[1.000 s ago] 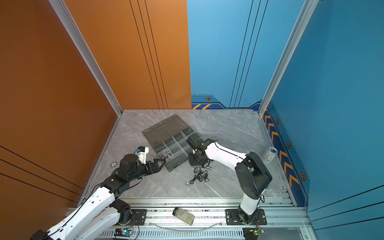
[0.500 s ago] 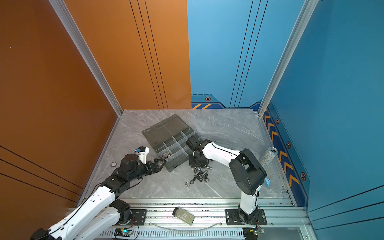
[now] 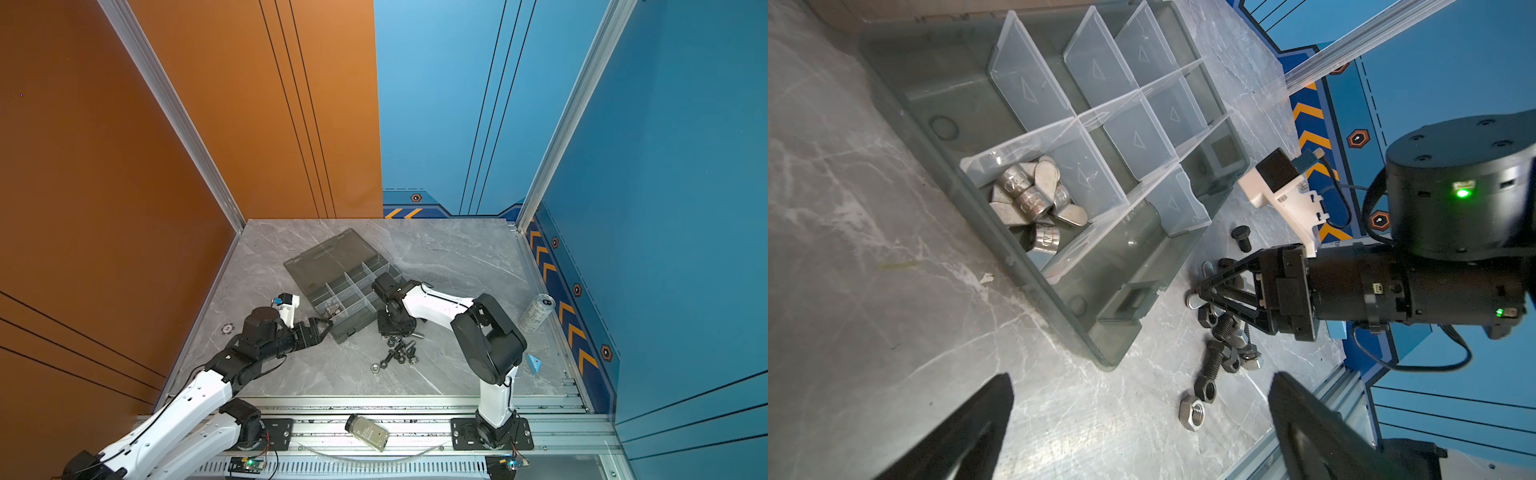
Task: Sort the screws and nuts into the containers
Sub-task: 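Close the right gripper on a silver wing nut in the pile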
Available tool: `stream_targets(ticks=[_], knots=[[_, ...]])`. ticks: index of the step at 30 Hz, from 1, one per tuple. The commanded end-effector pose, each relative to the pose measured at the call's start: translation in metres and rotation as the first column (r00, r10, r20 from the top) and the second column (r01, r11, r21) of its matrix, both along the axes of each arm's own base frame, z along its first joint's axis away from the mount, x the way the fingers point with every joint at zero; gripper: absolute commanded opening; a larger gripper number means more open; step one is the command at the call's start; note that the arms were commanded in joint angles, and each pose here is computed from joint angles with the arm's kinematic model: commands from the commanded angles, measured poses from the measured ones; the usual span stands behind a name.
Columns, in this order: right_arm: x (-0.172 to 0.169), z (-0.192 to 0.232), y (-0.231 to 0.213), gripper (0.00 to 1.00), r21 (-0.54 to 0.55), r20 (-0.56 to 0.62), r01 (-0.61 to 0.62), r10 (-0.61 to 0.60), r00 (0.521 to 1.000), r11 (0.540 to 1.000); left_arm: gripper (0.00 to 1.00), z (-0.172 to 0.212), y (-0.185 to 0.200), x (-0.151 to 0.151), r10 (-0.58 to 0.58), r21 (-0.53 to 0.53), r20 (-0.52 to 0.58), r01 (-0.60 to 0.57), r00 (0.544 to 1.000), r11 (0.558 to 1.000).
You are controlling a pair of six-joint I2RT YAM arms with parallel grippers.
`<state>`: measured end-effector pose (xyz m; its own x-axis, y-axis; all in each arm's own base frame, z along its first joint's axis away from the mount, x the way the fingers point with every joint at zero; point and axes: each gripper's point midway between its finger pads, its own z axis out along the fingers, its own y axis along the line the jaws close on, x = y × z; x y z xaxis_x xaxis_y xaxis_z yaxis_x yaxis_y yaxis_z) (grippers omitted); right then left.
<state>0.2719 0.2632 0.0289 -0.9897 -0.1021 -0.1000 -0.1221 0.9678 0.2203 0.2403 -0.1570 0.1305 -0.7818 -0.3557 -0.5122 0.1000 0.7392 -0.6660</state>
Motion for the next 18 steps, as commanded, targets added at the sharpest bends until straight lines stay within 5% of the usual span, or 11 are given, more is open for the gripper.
stream_targets(ticks=[1,18], knots=[[-0.0016,-0.0069,0.0025,0.39,0.012,-0.034,0.018,-0.018,0.999,1.000,0.98,0.0109,-0.0030,0.0030,-0.014,-0.018,0.029,0.015,0.999,1.000],[-0.0077,-0.0145,0.0106,0.34,-0.045,-0.028,-0.020,0.019,0.999,0.999,0.98,0.0091,-0.0006,-0.0009,-0.010,-0.019,0.031,0.011,0.999,1.000]])
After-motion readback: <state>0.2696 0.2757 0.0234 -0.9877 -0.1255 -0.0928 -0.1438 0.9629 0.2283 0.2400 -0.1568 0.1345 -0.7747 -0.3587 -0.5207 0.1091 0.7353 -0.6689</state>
